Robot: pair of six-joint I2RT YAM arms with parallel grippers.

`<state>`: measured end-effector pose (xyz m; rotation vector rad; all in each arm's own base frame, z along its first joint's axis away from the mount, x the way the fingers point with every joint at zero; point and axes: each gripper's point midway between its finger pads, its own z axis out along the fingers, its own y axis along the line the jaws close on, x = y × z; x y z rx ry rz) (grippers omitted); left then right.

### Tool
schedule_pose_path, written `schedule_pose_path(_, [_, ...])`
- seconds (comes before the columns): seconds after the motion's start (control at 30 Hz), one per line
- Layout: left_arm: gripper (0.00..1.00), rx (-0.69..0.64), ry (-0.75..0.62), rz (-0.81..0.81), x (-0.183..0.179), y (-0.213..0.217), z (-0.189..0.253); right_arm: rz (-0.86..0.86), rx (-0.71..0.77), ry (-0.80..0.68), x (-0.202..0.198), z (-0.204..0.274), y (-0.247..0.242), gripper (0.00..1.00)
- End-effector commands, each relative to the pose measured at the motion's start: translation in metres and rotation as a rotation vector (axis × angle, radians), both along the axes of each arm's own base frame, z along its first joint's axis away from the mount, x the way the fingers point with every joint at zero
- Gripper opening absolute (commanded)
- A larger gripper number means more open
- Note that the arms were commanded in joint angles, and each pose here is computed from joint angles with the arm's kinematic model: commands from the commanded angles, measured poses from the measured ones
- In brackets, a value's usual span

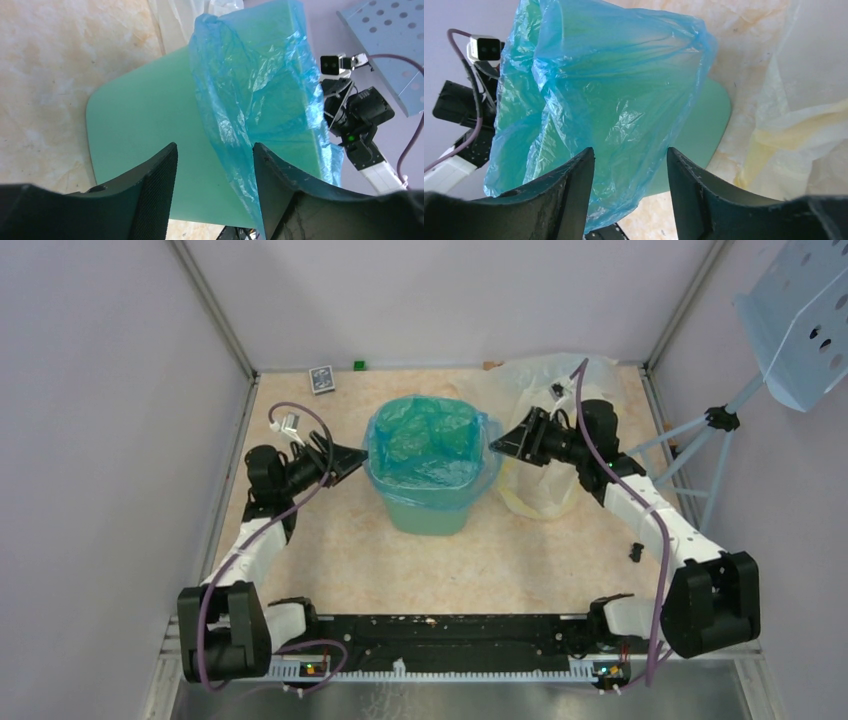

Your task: Put the trash bags into the trash bin

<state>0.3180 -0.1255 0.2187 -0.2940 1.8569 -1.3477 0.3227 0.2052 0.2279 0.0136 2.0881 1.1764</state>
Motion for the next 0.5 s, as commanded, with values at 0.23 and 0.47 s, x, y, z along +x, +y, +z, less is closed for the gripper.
schedule_pose_path(0.23, [0.37, -0.019, -0.001, -0.044, 0.000, -0.006, -0.019, 0.074, 0.070, 0.037, -0.004, -0.016, 0.034, 0.40])
schedule_pose_path(0.47, [0.23, -0.024, 0.037, -0.095, -0.005, -0.015, -0.046, 0.076, 0.051, 0.102, -0.013, -0.060, 0.042, 0.38])
